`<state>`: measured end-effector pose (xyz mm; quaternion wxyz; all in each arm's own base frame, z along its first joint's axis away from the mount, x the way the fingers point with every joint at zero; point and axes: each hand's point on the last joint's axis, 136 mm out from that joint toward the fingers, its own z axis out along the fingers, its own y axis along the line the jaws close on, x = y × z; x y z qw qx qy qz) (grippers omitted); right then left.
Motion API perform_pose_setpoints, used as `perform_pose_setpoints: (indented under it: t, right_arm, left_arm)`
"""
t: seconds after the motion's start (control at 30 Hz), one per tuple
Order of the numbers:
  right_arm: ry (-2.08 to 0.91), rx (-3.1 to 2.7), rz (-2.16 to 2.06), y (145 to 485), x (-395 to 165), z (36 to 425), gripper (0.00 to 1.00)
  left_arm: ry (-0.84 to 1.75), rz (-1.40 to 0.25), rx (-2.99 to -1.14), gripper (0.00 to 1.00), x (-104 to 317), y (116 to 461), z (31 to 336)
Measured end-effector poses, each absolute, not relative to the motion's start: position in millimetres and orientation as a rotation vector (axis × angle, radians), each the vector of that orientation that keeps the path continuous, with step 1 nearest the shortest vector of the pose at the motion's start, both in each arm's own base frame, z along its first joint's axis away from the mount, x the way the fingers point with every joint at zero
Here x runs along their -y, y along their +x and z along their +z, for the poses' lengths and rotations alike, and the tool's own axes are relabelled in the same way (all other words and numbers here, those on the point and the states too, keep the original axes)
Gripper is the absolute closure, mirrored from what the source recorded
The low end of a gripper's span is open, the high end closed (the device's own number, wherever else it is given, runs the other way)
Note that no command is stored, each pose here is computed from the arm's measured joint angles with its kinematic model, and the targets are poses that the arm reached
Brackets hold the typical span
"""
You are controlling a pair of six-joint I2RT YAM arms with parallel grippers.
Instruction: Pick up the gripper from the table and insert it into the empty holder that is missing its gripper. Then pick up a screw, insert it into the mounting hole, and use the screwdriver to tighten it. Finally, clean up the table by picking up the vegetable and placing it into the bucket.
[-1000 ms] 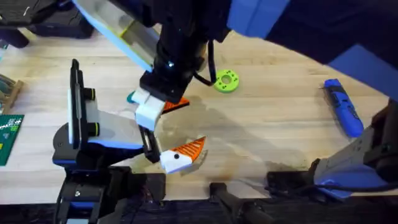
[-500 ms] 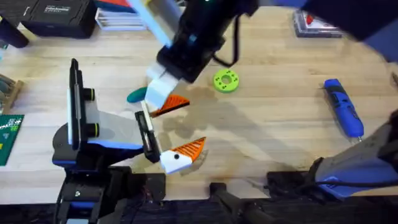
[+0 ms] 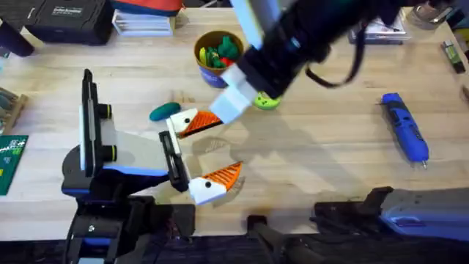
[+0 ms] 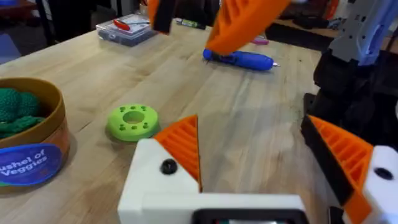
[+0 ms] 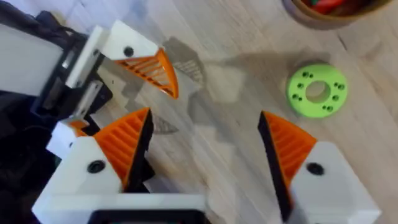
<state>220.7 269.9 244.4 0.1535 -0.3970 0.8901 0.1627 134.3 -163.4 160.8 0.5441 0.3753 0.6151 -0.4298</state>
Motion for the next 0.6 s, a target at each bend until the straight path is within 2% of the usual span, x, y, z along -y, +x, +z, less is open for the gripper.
perform_pose_setpoints:
  t: [0.1,0.23,0.5,0.57,0.6]
  right_arm:
    - [-1.075,-2.566,0.532,199,-241,234,0.009]
    - [-1.087,-2.570,0.660,169,-220,240,0.009]
    - [-1.239,-2.526,0.828,133,-205,251,0.009]
    - [-1.280,-2.500,0.840,132,-207,250,0.009]
    - [-1.296,-2.490,0.843,132,-208,250,0.009]
  left_arm:
    - [0.891,-1.020,-1.460,0.015,163,134,161]
    - [0.891,-1.020,-1.460,0.015,163,134,161]
    - [0.891,-1.020,-1.460,0.005,163,134,161]
    - [0.891,-1.020,-1.460,0.069,163,134,161]
    - [0.891,-1.019,-1.459,0.135,163,134,161]
